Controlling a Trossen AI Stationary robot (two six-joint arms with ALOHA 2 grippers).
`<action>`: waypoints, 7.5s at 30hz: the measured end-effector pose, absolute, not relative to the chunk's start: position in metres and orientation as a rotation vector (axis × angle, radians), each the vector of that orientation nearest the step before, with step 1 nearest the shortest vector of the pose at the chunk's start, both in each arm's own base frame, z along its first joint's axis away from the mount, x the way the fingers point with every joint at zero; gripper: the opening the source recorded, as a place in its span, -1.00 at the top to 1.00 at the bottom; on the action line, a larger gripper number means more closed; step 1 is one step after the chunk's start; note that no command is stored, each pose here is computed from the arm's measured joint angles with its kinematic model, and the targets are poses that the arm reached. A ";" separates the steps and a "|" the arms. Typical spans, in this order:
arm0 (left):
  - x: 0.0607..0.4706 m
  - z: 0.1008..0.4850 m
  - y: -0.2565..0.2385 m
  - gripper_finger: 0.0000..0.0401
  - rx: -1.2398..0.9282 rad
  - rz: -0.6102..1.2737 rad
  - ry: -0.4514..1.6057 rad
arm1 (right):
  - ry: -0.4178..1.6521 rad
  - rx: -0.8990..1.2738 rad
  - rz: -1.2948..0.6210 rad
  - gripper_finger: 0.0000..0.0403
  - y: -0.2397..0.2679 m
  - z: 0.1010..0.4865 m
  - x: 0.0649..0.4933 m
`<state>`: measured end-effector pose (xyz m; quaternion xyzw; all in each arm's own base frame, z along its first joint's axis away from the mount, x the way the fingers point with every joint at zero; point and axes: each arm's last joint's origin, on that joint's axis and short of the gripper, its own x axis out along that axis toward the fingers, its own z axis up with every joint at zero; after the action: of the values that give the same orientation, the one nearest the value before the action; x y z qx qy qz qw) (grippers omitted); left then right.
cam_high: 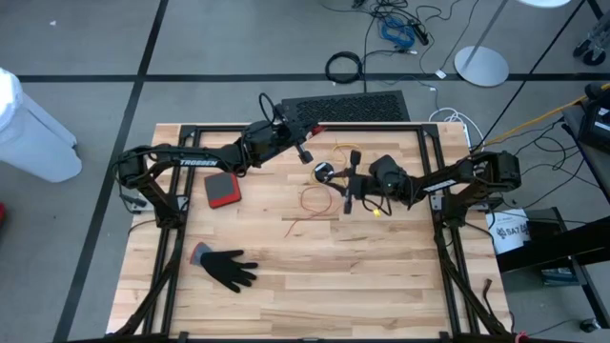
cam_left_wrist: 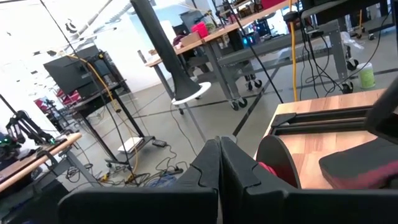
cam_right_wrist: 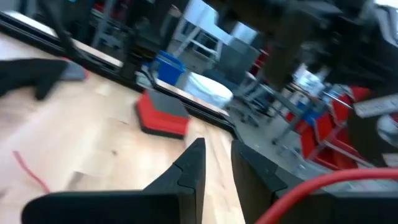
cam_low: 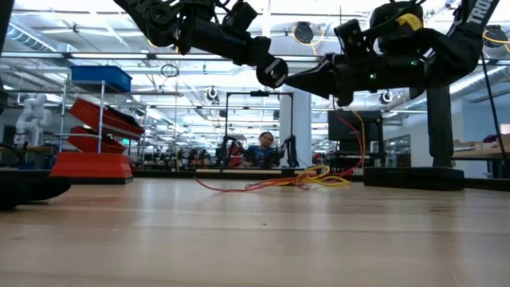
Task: Coil cords
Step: Coil the red wire into the spool
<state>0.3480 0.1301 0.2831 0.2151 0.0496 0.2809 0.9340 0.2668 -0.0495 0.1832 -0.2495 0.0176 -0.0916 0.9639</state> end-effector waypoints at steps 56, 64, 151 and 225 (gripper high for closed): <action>0.348 0.282 0.130 1.00 0.437 0.572 0.112 | 0.443 -0.322 -0.375 0.53 -0.055 0.144 0.255; 0.348 0.281 0.130 1.00 0.434 0.570 0.121 | 0.264 -0.224 -0.365 -0.11 -0.058 0.158 0.259; 0.348 0.263 0.127 1.00 0.346 0.450 0.272 | 0.194 0.068 -0.377 1.00 -0.167 0.120 0.291; 0.352 0.218 0.139 1.00 0.391 0.496 0.510 | 0.418 0.008 -0.286 0.36 -0.149 0.148 0.278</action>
<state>0.3521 0.1392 0.2181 0.1900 0.2479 0.2412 0.9188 0.2779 -0.1494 0.1479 0.0041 0.2069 -0.1414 0.9681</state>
